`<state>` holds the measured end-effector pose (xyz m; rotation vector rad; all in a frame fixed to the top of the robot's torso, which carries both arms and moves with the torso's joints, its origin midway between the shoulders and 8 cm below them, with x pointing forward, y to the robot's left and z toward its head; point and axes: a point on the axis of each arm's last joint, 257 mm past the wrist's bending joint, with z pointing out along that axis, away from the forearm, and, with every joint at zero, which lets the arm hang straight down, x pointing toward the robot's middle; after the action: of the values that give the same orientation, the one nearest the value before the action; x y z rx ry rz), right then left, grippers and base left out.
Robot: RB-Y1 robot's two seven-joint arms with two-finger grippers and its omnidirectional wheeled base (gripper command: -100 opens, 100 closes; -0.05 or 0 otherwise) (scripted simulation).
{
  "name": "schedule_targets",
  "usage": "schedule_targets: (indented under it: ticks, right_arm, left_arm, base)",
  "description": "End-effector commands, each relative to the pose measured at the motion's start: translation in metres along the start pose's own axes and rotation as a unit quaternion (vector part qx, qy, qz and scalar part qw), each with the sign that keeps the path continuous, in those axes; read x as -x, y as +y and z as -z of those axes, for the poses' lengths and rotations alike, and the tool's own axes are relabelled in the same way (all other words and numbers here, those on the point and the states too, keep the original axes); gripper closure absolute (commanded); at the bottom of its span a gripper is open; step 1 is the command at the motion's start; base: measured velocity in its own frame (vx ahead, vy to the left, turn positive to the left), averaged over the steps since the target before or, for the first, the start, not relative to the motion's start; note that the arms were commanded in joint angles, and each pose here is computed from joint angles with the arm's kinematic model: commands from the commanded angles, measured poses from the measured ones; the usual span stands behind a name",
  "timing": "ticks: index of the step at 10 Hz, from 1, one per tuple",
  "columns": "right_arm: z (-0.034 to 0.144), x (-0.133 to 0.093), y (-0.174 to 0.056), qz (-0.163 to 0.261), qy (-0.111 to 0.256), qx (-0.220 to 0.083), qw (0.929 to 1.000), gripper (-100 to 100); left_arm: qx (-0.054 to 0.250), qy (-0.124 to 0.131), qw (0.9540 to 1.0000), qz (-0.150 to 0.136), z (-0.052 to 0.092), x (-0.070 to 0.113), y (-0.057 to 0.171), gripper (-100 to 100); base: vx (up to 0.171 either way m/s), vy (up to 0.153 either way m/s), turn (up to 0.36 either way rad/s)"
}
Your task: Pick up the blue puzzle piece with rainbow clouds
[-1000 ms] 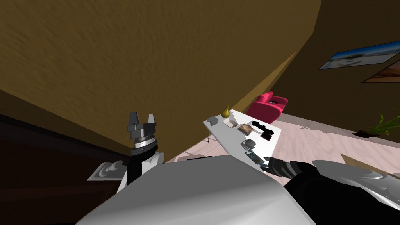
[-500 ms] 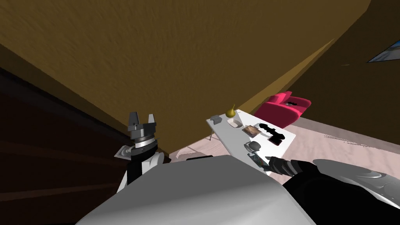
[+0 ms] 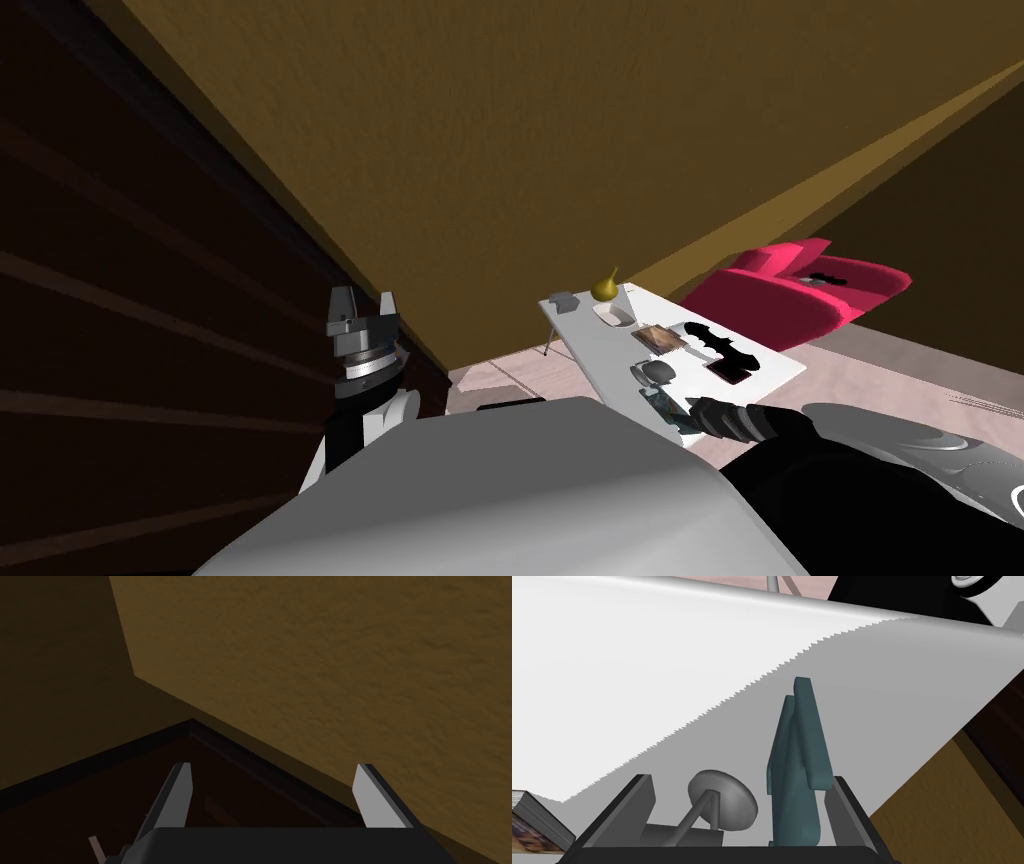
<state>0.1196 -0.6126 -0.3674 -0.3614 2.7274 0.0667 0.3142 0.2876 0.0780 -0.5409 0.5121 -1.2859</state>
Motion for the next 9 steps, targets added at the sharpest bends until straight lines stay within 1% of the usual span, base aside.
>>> schedule_targets:
  ticks: [1, 2, 3, 4, 5, 6, 7, 8, 9]
  right_arm:
    - [0.0, 0.003, -0.014, -0.022, -0.003, -0.012, 0.9997, -100]
    - [0.003, -0.002, -0.021, -0.026, 0.001, -0.02, 0.9995, -100]
    - [-0.004, -0.004, -0.017, -0.044, 0.002, -0.012, 0.999, -100]
    - [-0.001, 0.0, -0.031, -0.052, -0.002, -0.027, 0.9983, -100]
    - [-0.006, -0.003, -0.033, -0.065, -0.001, -0.025, 0.9975, -100]
    - [-0.002, -0.001, -0.045, -0.082, -0.003, -0.038, 0.9959, -100]
    - [0.0, -0.006, -0.05, -0.086, 0.0, -0.044, 0.9953, -100]
    - [-0.007, -0.006, -0.049, -0.103, 0.0, -0.039, 0.9939, -100]
    - [-0.003, -0.007, -0.061, -0.117, -0.001, -0.053, 0.9917, -100]
  left_arm:
    - [0.0, 0.0, 1.0, 0.0, 0.0, 0.0, 0.0, 0]
    - [0.0, 0.0, 1.0, 0.0, 0.0, 0.0, 0.0, 0]
    - [0.0, 0.0, 1.0, 0.0, 0.0, 0.0, 0.0, 0]
    - [0.0, 0.0, 1.0, 0.0, 0.0, 0.0, 0.0, 0]
    - [0.0, 0.0, 1.0, 0.0, 0.0, 0.0, 0.0, 0]
    - [0.0, 0.0, 1.0, 0.0, 0.0, 0.0, 0.0, 0]
    - [0.0, 0.0, 1.0, 0.0, 0.0, 0.0, 0.0, 0]
    - [0.0, 0.0, 1.0, 0.0, 0.0, 0.0, 0.0, 0]
    - [0.0, 0.0, 1.0, 0.0, 0.0, 0.0, 0.0, 0]
  base:
    - [-0.216, 0.019, 0.205]
    - [-0.078, -0.001, -0.035]
    - [-0.146, 0.007, 0.332]
    - [-0.151, 0.012, 0.287]
    - [-0.235, 0.03, 0.388]
    - [-0.202, 0.038, 0.247]
    - [-0.076, 0.02, 0.02]
    - [-0.139, 0.036, 0.361]
    - [-0.148, 0.034, 0.296]
